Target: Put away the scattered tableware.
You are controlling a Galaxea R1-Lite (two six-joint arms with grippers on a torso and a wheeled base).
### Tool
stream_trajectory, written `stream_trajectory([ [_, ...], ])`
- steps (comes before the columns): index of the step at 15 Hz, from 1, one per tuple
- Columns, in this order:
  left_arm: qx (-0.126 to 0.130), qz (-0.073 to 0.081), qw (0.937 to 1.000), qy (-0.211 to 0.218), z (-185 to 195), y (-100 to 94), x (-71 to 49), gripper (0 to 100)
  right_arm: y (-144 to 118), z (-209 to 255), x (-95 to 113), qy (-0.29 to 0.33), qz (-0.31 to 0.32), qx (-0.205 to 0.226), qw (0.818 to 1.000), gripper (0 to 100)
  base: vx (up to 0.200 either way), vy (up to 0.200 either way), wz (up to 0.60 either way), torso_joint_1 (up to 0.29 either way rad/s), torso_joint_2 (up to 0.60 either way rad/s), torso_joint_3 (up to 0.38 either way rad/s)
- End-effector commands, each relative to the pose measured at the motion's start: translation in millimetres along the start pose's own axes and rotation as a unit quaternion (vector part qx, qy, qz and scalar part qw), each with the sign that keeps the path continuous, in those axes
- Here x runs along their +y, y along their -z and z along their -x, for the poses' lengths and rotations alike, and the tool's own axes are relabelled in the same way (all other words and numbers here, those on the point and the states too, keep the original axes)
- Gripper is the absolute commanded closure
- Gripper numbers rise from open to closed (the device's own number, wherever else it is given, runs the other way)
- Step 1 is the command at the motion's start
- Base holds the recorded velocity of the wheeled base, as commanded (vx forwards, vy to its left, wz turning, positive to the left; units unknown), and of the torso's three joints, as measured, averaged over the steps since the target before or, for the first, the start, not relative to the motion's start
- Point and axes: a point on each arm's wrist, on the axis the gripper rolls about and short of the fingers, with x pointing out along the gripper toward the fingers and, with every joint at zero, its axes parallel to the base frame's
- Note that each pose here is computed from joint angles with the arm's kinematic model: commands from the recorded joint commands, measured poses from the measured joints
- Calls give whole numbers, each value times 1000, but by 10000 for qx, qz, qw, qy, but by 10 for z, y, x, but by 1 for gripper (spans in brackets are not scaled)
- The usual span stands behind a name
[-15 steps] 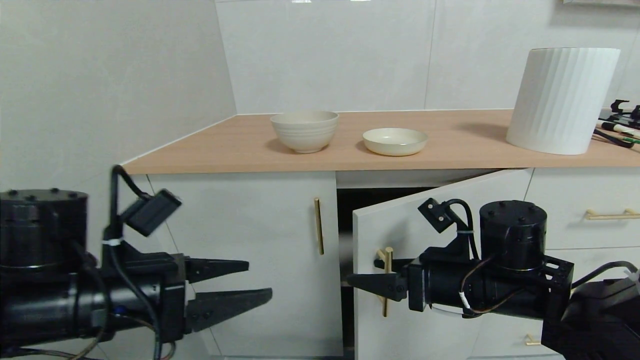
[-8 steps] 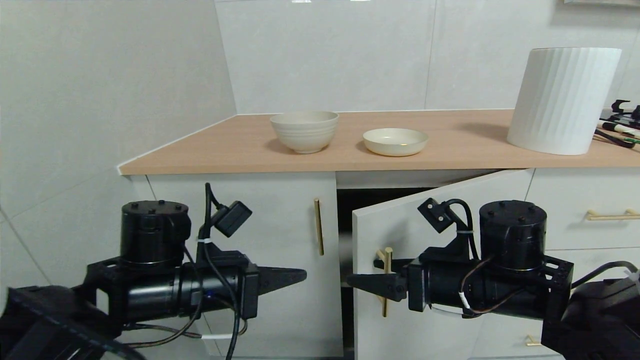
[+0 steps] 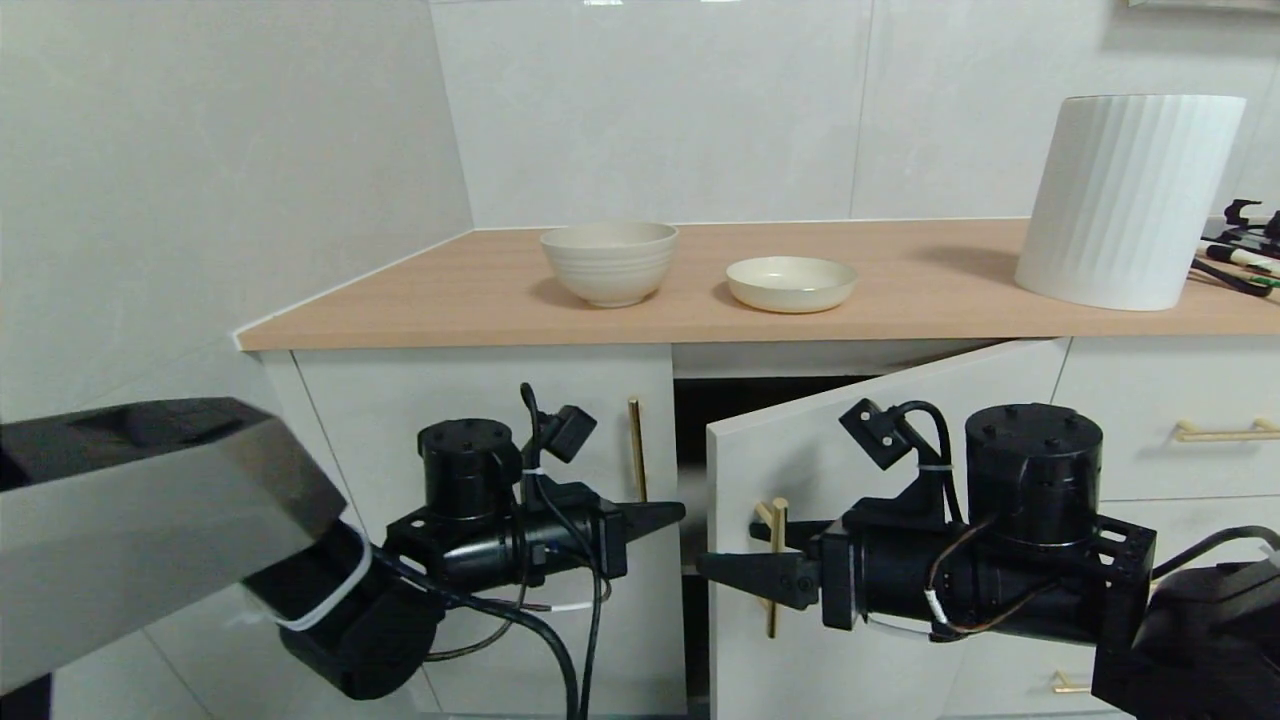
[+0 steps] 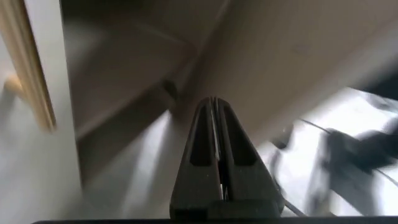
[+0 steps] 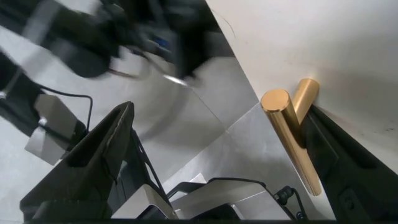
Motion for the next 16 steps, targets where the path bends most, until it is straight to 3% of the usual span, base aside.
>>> stream_trajectory([
  [1,143,52,9996,-243,-322,367,85,100,6,3,-1,16,-11,14,10000,0,0,0,0,0,0,0],
  [3,107,-41,9999,-119,-381,360,-18,100,36,14,-10,38,-36,56,10000,0,0,0,0,0,0,0],
  [6,-142,-258,9995,115,-487,280,-105,100,73,76,-14,84,-67,97,9999,0,0,0,0,0,0,0],
  [11,-243,-403,9983,357,-566,287,-234,100,23,267,-55,291,-39,-90,9995,0,0,0,0,0,0,0],
  [16,-236,-428,9978,443,-570,290,-315,100,75,409,-208,648,51,-75,9979,0,0,0,0,0,0,0],
])
